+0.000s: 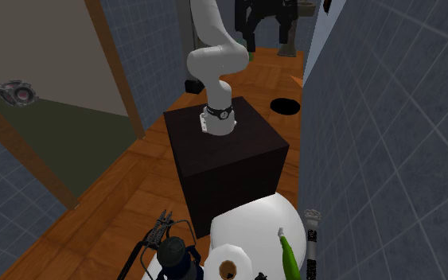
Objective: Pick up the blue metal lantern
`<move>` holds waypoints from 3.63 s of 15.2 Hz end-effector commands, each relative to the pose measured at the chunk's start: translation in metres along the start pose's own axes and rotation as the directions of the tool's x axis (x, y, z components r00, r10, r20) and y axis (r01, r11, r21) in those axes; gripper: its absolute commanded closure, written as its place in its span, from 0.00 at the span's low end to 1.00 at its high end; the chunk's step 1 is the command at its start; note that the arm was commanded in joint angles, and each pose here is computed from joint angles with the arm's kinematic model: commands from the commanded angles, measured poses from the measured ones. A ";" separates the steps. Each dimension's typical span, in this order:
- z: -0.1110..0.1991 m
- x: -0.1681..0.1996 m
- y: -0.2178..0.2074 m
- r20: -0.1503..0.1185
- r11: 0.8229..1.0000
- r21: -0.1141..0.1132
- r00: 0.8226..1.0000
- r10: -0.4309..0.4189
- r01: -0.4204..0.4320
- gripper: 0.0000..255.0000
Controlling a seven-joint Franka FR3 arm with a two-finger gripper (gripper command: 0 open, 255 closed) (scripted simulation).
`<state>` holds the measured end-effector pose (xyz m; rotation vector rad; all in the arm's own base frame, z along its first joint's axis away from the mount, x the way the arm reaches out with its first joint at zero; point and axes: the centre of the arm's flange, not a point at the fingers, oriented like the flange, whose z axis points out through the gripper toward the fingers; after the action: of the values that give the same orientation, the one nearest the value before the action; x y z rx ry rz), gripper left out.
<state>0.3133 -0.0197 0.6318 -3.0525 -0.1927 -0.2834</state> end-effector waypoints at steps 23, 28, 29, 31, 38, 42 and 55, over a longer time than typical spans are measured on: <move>0.138 0.078 0.238 -0.069 0.983 -0.020 0.981 -0.181 0.180 0.00; 0.169 0.103 0.290 -0.085 0.975 -0.027 0.971 -0.222 0.220 0.00; 0.175 0.108 0.300 -0.088 0.973 -0.028 0.969 -0.230 0.228 0.00; 0.186 0.119 0.321 -0.094 0.969 -0.031 0.965 -0.246 0.244 0.00; 0.224 0.138 0.359 -0.105 0.961 -0.036 0.955 -0.276 0.274 0.00; 0.245 0.134 0.361 -0.105 0.961 -0.036 0.955 -0.276 0.274 0.00; 0.242 0.134 0.361 -0.105 0.961 -0.036 0.955 -0.276 0.274 1.00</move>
<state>0.5347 -0.3412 0.3954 -3.0151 -0.6142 -0.4692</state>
